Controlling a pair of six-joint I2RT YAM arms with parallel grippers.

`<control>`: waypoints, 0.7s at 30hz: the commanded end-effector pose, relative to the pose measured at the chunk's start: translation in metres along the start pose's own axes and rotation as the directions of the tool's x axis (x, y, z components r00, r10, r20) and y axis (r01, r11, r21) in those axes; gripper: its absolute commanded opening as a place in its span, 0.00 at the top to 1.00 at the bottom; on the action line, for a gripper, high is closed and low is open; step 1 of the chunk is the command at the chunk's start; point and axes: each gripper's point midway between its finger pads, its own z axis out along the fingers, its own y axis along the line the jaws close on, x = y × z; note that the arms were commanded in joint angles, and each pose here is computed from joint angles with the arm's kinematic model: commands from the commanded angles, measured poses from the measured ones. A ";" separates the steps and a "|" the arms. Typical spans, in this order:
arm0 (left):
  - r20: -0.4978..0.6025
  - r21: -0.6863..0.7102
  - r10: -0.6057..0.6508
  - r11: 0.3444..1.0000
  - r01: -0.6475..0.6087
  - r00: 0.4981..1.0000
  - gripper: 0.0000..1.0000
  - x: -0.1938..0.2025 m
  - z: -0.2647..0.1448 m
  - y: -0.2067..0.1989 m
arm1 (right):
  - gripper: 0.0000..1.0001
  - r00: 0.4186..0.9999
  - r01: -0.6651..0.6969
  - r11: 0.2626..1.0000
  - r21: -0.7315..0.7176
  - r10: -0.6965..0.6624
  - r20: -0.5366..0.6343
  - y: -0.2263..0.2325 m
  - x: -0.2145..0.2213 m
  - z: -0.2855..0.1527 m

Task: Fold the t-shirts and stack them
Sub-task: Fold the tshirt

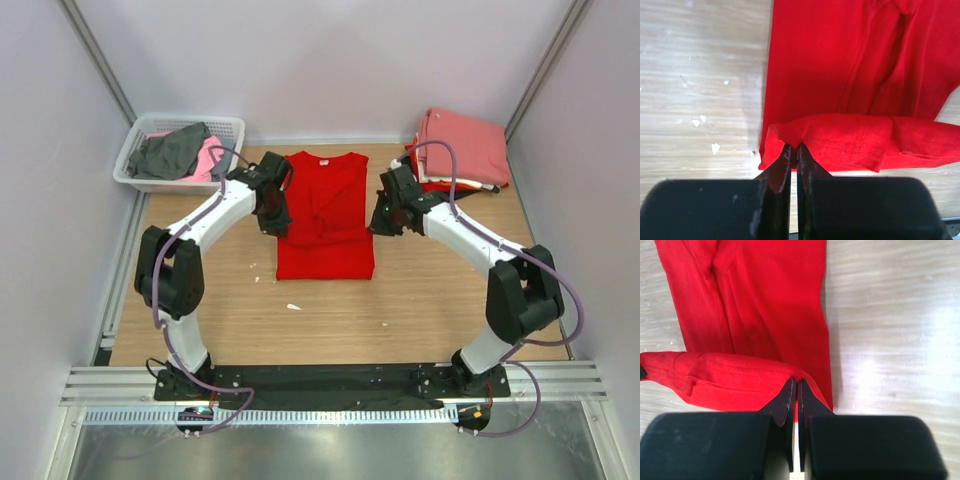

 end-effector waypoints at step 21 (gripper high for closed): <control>-0.013 0.017 -0.044 0.999 0.044 0.999 0.42 -0.134 0.010 0.007 | 0.26 0.999 -0.009 0.999 -0.051 0.011 0.046 0.011 -0.115 0.039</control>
